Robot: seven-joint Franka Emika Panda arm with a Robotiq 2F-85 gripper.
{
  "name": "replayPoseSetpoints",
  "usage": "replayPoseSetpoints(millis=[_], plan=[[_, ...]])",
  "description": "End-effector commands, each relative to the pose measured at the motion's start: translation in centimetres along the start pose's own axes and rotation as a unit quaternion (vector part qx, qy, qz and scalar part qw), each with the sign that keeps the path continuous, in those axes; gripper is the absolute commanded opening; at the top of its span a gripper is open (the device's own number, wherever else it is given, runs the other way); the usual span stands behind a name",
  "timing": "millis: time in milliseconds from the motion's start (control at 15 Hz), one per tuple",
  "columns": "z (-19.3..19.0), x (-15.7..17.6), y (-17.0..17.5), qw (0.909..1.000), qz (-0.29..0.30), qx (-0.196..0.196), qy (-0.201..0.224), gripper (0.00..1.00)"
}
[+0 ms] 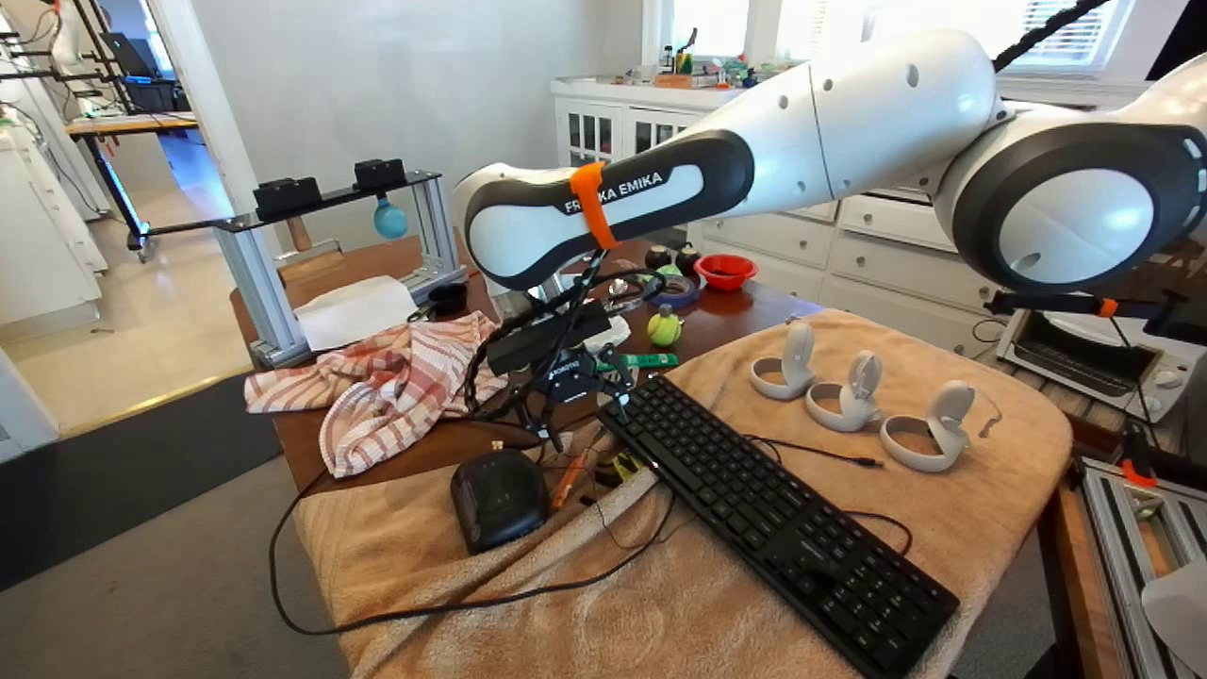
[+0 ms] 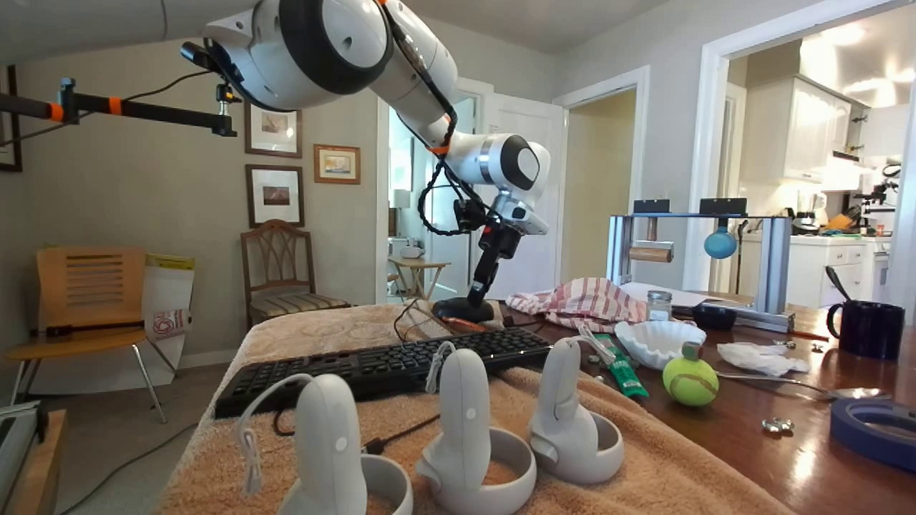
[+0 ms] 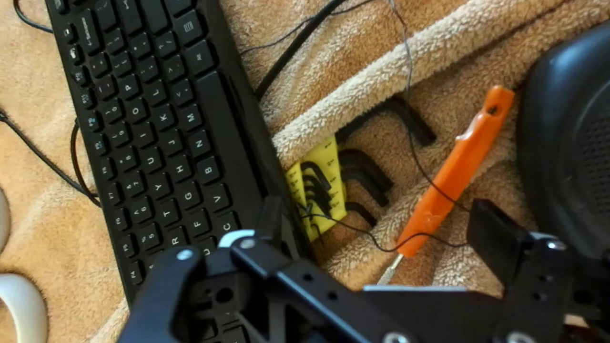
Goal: Put the spatula on top of the keyboard.
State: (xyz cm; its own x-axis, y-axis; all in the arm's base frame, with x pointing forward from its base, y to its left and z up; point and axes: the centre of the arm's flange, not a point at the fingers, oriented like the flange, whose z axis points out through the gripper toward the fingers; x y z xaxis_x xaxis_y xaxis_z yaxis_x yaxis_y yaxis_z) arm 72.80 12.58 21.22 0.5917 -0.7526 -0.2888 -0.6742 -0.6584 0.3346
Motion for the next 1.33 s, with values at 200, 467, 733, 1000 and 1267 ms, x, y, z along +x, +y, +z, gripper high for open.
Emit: replayPoseSetpoints(millis=[200,467,733,1000,1267], plan=[[-0.4,0.4,-3.5,0.9993,0.013,-0.022,-0.028,1.00],[-0.1,0.6,-3.2,0.9988,0.019,-0.032,-0.032,1.00],[0.7,1.1,-3.3,0.9986,0.022,-0.037,-0.029,0.86],[1.1,1.7,-3.1,0.9986,0.031,-0.036,-0.026,0.54],[0.9,2.0,-2.9,0.9988,0.034,-0.030,-0.022,0.70]])
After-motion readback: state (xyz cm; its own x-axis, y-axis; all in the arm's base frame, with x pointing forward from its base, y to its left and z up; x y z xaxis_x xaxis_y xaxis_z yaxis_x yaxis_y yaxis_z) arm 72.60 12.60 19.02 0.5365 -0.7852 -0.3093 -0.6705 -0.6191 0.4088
